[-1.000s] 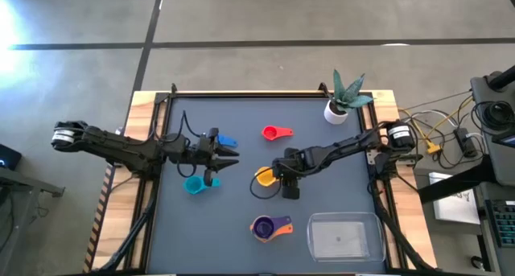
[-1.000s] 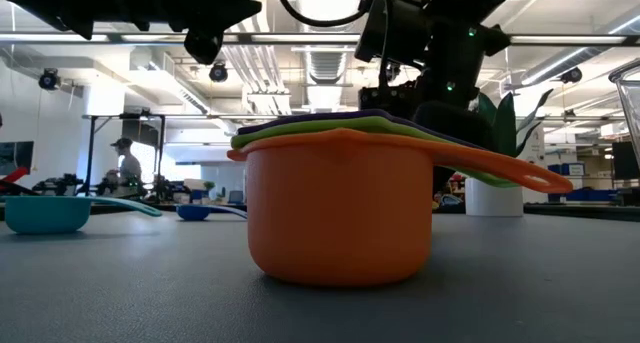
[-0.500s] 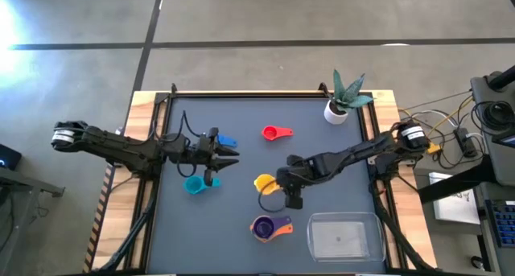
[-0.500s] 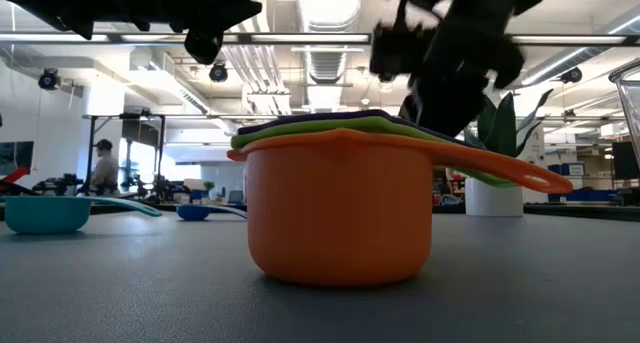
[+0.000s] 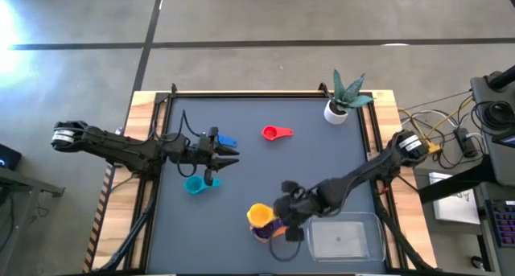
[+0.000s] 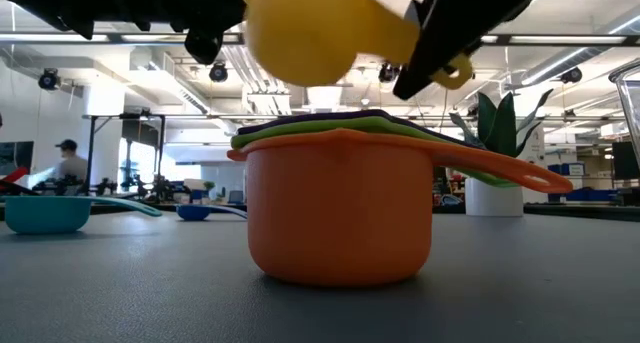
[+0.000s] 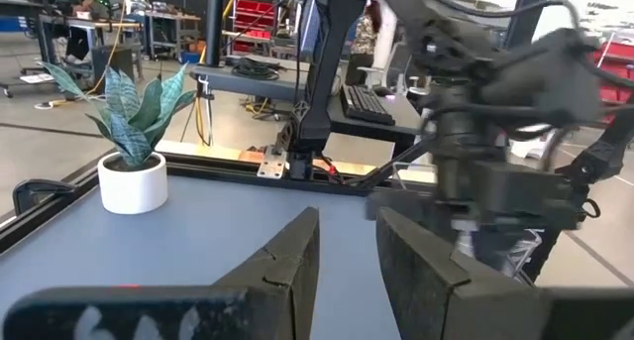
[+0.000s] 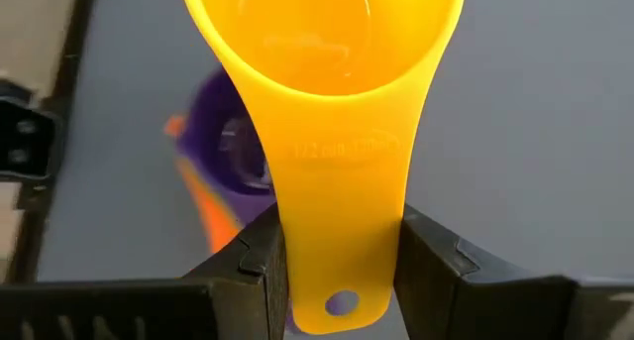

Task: Nest measuring cups in basket
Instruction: Stack the yellow measuring cup on top of the violet measuring cup, then stack the light blue measuring cup on top of the yellow measuring cup

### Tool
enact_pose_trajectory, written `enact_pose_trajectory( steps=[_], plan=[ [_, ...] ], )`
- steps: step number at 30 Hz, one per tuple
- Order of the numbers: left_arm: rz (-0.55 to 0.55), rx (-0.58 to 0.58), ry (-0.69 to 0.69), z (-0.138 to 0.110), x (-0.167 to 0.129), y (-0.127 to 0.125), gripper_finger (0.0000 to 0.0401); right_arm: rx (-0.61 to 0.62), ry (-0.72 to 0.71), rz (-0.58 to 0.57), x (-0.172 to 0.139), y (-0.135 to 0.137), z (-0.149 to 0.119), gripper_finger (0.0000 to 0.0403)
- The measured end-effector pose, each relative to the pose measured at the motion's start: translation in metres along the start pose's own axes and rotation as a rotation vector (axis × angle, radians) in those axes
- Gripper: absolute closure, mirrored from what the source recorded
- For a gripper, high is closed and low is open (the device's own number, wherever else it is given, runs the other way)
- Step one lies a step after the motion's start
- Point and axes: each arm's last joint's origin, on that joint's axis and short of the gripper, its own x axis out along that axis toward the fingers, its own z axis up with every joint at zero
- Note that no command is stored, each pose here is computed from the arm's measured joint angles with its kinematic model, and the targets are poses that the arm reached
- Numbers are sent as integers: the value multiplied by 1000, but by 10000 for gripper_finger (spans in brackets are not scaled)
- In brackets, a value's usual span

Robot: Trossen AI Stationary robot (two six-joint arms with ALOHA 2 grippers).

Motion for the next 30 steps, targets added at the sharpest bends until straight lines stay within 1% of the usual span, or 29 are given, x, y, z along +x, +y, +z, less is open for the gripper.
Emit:
enact_pose_trajectory(
  steps=[4,8,12,16,22,24,26,28,30],
  plan=[
    [0,-2,2,0,0,0,315,-36,81,-8,9,18,-3,281],
    [0,-2,1,0,0,0,315,-58,146,-24,17,27,-8,280],
    [0,-2,2,0,0,0,315,-64,184,-42,22,27,-9,252],
    [0,-3,2,0,0,0,315,-65,187,-46,23,26,-9,226],
    [1,-13,6,-1,0,0,315,-63,174,-35,13,26,-6,210],
    [10,-35,59,-4,-1,1,315,-25,169,-35,5,25,-5,210],
    [34,-41,161,-4,-3,2,315,15,174,-40,-8,26,-6,212],
    [66,-50,279,7,-5,3,315,13,135,-51,-21,31,-6,214],
    [103,-60,430,21,-8,2,315,-17,71,-97,-33,39,-10,217]
  ],
)
